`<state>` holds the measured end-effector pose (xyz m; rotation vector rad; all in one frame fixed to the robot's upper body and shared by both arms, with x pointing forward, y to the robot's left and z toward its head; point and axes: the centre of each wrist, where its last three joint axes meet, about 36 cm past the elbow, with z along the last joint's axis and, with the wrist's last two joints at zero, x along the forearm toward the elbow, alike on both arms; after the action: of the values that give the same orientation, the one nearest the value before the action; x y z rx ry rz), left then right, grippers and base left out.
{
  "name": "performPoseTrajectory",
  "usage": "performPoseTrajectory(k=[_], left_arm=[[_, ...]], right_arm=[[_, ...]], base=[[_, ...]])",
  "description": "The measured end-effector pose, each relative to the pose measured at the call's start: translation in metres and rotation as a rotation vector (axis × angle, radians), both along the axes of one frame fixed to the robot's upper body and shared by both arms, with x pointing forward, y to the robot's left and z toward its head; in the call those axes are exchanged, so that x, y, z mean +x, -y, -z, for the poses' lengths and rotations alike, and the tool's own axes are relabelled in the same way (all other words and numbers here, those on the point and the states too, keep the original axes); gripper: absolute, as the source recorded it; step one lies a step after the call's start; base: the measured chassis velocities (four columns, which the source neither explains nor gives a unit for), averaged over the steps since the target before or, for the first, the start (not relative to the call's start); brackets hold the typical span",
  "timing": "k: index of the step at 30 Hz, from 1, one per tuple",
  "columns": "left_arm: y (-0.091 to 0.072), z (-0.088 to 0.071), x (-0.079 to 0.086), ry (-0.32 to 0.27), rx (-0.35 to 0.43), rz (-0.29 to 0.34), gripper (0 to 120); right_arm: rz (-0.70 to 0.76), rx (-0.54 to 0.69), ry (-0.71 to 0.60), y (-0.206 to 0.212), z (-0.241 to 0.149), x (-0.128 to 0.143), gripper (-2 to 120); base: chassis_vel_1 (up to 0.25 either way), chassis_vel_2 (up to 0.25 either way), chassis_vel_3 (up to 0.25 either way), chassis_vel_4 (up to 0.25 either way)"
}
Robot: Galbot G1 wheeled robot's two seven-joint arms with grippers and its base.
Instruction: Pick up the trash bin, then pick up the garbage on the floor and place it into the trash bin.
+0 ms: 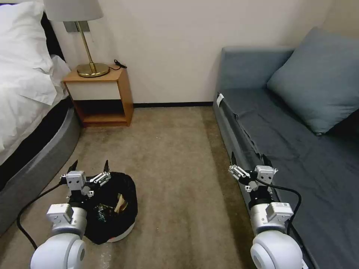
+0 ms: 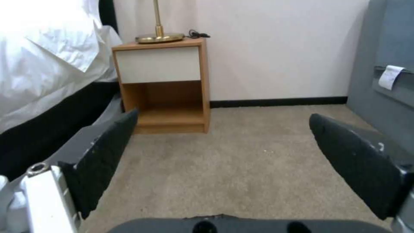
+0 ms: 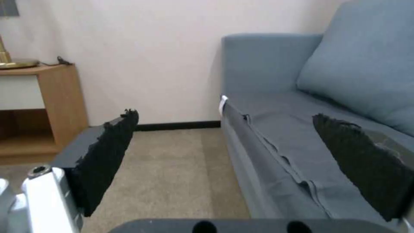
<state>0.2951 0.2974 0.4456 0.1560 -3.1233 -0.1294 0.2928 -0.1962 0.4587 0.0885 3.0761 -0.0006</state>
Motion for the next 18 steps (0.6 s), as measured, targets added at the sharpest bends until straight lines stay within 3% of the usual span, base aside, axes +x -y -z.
performPoseTrajectory(k=[18], left_arm=[[0.0004, -0.0004, 0.0001, 0.001, -0.002, -0.001, 100]], right_arm=[[0.001, -0.005, -0.004, 0.0008, 0.0002, 0.0, 100]], base=[[0.0, 0.0, 0.0, 0.0]])
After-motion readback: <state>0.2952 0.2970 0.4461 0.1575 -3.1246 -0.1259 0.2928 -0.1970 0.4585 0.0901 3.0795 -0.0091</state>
